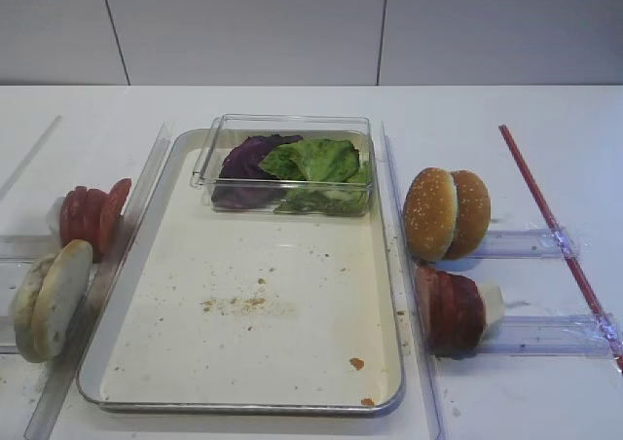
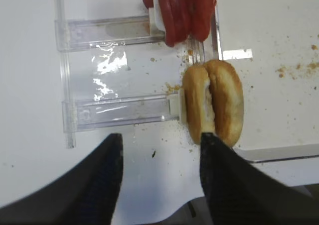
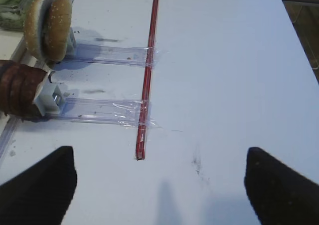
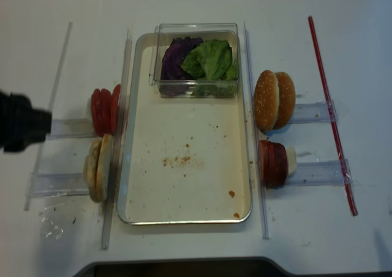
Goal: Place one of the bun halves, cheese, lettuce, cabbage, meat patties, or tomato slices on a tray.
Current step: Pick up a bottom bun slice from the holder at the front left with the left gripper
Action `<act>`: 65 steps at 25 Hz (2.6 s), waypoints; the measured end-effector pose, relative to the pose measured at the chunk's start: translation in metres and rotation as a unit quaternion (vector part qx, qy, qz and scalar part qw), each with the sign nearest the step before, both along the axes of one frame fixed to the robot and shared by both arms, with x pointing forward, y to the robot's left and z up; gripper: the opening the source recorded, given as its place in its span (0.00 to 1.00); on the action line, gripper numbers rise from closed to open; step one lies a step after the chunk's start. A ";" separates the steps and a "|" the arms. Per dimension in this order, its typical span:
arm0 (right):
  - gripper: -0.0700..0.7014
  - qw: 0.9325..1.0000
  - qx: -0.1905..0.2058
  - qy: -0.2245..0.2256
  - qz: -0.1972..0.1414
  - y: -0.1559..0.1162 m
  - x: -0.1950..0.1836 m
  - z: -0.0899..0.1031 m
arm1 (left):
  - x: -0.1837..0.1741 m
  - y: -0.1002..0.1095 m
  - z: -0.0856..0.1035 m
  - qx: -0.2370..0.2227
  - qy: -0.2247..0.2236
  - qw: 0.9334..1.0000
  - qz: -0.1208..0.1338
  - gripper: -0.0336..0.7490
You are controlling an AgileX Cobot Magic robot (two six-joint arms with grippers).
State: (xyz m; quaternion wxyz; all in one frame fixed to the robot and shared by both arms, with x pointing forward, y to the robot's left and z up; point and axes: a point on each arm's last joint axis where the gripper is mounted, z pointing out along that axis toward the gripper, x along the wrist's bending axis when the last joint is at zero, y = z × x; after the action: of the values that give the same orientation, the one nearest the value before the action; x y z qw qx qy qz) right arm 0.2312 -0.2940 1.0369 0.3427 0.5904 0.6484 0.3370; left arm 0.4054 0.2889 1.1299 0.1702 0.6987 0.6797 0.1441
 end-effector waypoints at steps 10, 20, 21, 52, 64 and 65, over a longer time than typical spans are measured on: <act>0.99 1.000 0.000 0.000 0.000 0.000 0.000 0.000 | 0.039 -0.002 -0.008 0.000 0.039 0.999 0.009 0.47; 0.99 1.000 0.000 0.000 0.000 0.000 0.000 0.000 | 0.038 -0.005 -0.008 -0.016 0.041 0.999 0.009 0.47; 0.99 1.000 0.000 0.000 0.000 0.000 0.000 0.000 | 0.038 -0.006 -0.008 -0.021 0.041 0.999 0.008 0.47; 0.99 1.000 -0.001 0.000 0.000 0.000 0.000 0.000 | 0.058 -0.074 -0.042 -0.019 0.119 0.992 -0.048 0.47; 0.99 1.000 -0.001 0.000 0.000 0.000 0.000 0.000 | 0.071 -0.079 -0.060 -0.010 0.153 0.987 -0.043 0.47; 0.99 1.000 -0.001 0.000 0.000 0.000 0.000 0.000 | 0.072 -0.080 -0.063 -0.009 0.156 0.987 -0.042 0.47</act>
State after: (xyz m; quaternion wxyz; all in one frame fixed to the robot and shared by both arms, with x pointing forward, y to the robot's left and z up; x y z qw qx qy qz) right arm 0.2312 -0.2940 1.0369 0.3430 0.5898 0.6490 0.3367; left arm 0.4777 0.2092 1.0673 0.0744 0.7392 0.6691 0.0194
